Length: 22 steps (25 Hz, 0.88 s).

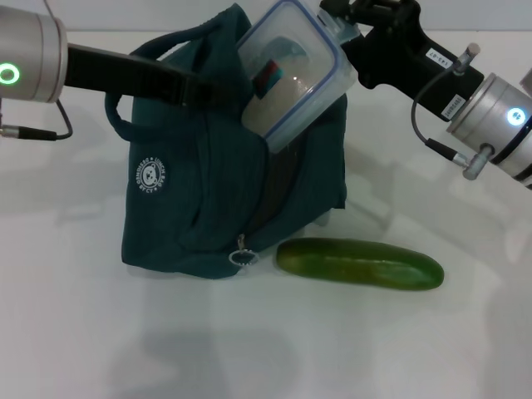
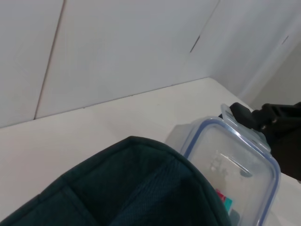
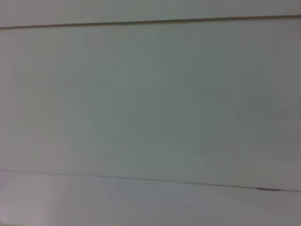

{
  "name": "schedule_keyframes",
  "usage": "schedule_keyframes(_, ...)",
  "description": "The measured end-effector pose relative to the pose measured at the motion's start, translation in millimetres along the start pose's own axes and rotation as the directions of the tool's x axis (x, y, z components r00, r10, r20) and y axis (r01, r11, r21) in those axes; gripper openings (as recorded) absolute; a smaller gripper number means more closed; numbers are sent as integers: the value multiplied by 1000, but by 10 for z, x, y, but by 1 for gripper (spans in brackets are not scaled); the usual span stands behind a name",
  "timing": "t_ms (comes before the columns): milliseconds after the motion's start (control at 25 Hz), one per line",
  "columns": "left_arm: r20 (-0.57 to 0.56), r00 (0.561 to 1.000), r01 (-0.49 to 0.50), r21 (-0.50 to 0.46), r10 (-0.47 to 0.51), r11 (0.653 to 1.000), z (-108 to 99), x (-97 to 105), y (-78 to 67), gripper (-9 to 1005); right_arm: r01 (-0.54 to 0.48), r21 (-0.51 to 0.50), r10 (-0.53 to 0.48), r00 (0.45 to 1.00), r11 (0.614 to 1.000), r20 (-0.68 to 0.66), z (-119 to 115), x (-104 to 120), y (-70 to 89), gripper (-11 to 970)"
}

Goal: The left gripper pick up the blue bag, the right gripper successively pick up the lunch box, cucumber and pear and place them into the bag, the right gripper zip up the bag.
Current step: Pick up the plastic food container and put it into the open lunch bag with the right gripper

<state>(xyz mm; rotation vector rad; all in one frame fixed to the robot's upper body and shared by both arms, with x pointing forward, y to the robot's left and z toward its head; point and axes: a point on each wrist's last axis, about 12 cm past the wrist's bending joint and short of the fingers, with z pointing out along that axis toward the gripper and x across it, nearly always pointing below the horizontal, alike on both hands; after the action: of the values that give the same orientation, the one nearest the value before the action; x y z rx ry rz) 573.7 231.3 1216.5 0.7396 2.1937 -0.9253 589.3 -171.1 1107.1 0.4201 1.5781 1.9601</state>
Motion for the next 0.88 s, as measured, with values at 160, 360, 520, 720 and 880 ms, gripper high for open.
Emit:
schedule_keyframes(160, 0, 1000, -6, 1, 6, 1000, 1, 4, 0, 39, -1, -9, 1, 1000, 1000, 11, 17, 2, 7, 114)
schedule_keyframes(360, 0, 1000, -6, 1, 6, 1000, 0, 8, 2, 39, -2, -13, 2, 1000, 1000, 11, 32, 2, 13, 114)
schedule_keyframes(520, 0, 1000, -6, 1, 6, 1000, 0, 7, 2, 39, -9, -22, 9, 1000, 1000, 13, 27, -8, 26, 241)
schedule_keyframes(720, 0, 1000, -6, 0, 6, 1000, -1, 6, 3, 40, 1, -50, 1, 999, 999, 42, -65, -53, 47, 541)
schedule_keyframes(880, 8, 1000, -4, -5, 4, 1000, -5, 2, 12, 40, 62, -77, -57, 996, 995, 76, -238, -166, 95, 629)
